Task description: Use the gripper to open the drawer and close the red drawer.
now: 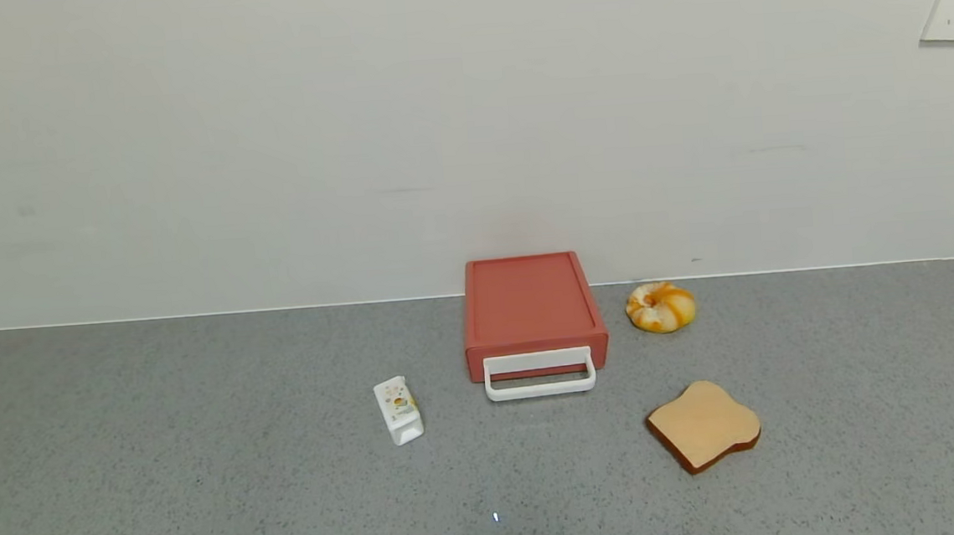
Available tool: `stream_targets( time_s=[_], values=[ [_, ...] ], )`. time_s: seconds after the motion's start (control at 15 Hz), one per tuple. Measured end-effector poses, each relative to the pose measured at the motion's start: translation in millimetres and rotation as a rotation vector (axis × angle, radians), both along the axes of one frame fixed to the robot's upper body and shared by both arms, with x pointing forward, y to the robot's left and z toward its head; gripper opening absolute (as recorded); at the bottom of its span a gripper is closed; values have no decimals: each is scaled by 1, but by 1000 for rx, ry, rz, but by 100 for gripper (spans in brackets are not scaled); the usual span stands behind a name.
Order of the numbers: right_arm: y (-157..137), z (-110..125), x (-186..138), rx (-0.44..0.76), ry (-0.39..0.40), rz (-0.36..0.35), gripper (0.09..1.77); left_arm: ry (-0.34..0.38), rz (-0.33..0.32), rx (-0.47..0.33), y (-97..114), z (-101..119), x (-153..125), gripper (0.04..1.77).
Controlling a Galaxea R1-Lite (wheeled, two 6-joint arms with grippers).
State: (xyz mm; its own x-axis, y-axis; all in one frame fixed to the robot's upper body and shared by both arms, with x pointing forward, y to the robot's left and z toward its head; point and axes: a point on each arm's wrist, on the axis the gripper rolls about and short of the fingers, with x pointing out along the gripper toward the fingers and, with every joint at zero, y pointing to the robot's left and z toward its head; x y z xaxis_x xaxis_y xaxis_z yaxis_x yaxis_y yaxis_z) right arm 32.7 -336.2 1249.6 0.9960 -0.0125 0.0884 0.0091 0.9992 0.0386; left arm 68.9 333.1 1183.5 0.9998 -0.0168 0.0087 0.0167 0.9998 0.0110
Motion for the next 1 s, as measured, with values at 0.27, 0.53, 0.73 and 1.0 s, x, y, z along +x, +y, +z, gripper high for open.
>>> stream_targets(
  time_s=[0.27, 0.53, 0.73, 1.0],
  values=[
    [0, -30, 20, -20, 19, -3, 171, 0, 0, -2, 0, 0, 0, 172],
    [0, -52, 32, -92, 22, -10, 171, 0, 0, -2, 0, 0, 0, 172],
    [0, -61, 36, -96, 45, 2, 171, 0, 0, -2, 0, 0, 0, 172],
    [0, -67, 36, -39, 93, 7, 171, 0, 0, -2, 0, 0, 0, 172]
  ],
)
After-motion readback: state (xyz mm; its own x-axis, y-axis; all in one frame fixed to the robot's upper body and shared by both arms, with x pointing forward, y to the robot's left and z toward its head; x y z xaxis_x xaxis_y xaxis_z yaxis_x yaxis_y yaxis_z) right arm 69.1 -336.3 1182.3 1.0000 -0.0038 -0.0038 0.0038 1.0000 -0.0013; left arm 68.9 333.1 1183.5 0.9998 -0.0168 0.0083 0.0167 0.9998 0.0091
